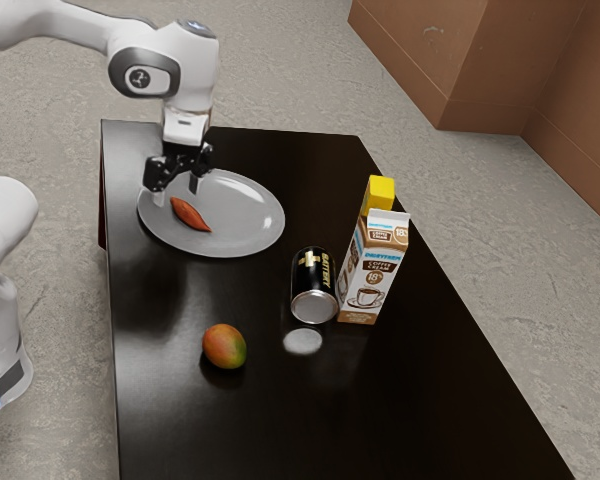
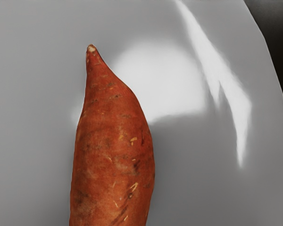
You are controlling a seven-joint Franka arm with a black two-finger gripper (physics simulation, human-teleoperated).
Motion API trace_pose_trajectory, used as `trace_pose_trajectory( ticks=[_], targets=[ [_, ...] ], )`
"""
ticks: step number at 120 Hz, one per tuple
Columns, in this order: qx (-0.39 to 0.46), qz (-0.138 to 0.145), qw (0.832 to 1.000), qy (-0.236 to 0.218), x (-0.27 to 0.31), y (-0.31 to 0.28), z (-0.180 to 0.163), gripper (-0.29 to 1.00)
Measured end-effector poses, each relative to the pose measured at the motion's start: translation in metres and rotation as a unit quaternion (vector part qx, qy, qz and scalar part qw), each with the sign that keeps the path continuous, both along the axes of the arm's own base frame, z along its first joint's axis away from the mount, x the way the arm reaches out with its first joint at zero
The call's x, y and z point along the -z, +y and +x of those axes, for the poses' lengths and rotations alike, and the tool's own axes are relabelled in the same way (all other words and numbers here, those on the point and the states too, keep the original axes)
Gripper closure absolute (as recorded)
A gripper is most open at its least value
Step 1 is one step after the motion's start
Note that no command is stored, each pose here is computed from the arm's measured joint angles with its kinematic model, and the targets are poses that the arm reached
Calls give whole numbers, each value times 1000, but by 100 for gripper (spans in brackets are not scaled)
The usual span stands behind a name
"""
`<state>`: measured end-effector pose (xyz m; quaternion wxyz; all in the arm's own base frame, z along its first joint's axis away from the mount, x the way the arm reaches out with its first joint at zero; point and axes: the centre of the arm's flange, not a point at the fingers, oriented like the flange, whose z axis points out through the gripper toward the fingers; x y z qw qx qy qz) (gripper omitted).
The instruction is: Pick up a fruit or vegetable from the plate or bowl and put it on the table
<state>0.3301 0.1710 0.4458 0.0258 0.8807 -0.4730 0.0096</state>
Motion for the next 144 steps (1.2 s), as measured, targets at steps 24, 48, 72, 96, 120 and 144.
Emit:
trace_pose_trajectory(
  ticks=[24, 48, 72, 96, 120, 144],
  targets=[
    [0, 1, 1000, -1, -2, -5, 2, 5],
    [2, -2, 1000, 5, 4, -10, 7, 7],
    [-6, -5, 1000, 7, 7, -7, 6, 9],
    [-1, -5, 1000, 7, 8, -14, 9, 11],
    [2, -5, 1000, 9, 9, -20, 11, 16],
    [-1, -2, 1000, 15, 12, -22, 13, 22]
  ],
)
